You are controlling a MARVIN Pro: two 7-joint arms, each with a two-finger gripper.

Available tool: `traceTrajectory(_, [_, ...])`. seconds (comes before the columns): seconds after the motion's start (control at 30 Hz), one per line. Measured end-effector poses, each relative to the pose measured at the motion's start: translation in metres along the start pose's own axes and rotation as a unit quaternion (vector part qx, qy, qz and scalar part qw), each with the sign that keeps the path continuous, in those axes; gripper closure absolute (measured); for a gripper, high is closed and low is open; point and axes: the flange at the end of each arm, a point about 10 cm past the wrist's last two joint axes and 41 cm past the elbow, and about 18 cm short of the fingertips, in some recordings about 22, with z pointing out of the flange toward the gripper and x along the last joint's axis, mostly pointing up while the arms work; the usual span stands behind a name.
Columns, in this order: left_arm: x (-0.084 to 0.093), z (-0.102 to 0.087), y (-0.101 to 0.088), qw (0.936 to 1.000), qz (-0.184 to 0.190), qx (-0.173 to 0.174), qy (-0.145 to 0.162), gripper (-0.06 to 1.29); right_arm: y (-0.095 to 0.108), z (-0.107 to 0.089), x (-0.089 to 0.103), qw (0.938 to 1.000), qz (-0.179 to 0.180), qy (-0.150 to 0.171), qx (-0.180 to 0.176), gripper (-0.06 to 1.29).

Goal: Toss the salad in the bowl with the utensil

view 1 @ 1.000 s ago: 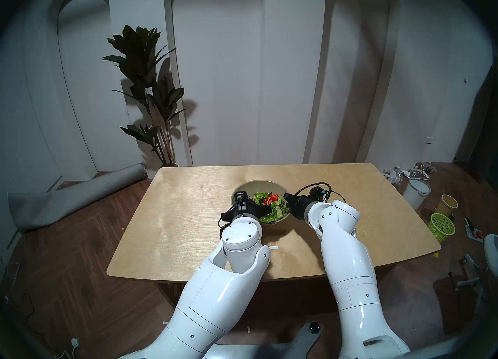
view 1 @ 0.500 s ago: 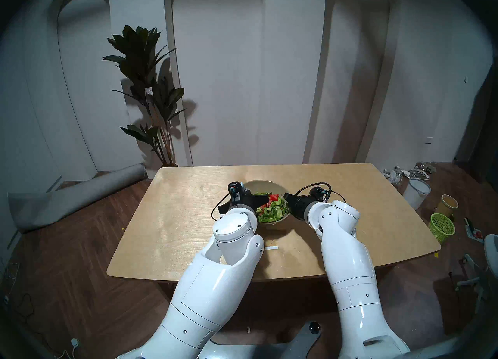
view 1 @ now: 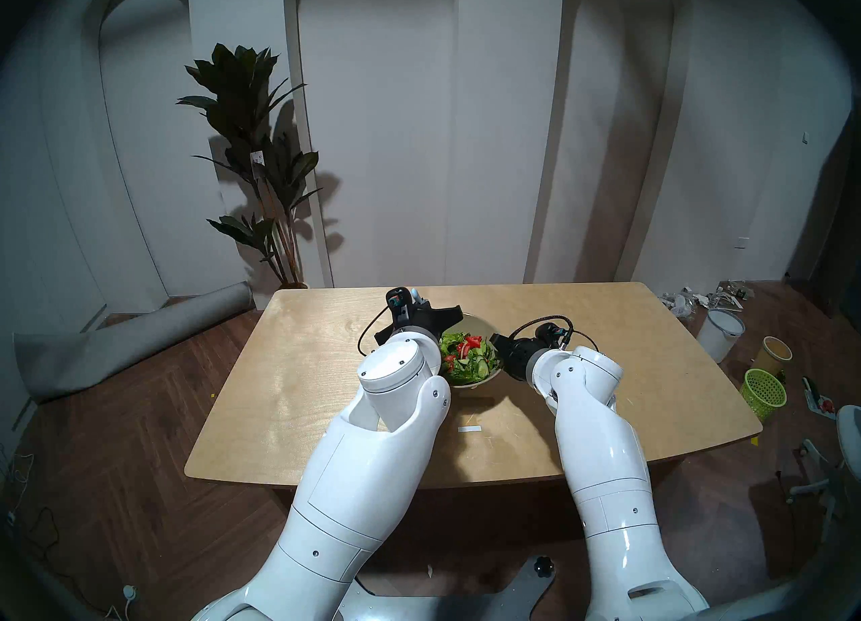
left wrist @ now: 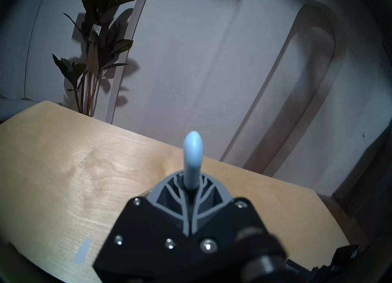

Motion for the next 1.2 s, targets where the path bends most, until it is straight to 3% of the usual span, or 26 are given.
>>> traceTrajectory(0.07, [0.002,-0.001,0.004,0.9999,0.008,-0.004,0.008,1.26,0.000,0.000,0.000,1.0000,0.000,0.000,0.000,1.26])
traceTrajectory(0.23, [-0.003,-0.002,0.006,0.9966,0.072,-0.007,0.041,1.26,0.000,0.000,0.000,1.0000,0.000,0.000,0.000,1.26])
traceTrajectory(0.4, [-0.020,0.005,-0.011,0.9894,0.136,0.006,0.052,1.26,0.000,0.000,0.000,1.0000,0.000,0.000,0.000,1.26])
traceTrajectory(0.5, [-0.026,0.009,-0.021,0.9864,0.156,0.011,0.053,1.26,0.000,0.000,0.000,1.0000,0.000,0.000,0.000,1.26])
traceTrajectory(0.87, [-0.039,0.014,-0.033,0.9770,0.202,0.003,0.068,1.26,0.000,0.000,0.000,1.0000,0.000,0.000,0.000,1.26])
traceTrajectory(1.03, [-0.051,0.019,-0.039,0.9750,0.216,-0.002,0.053,1.26,0.000,0.000,0.000,1.0000,0.000,0.000,0.000,1.26])
traceTrajectory(1.2, [-0.062,0.024,-0.042,0.9784,0.205,-0.014,0.022,1.26,0.000,0.000,0.000,1.0000,0.000,0.000,0.000,1.26])
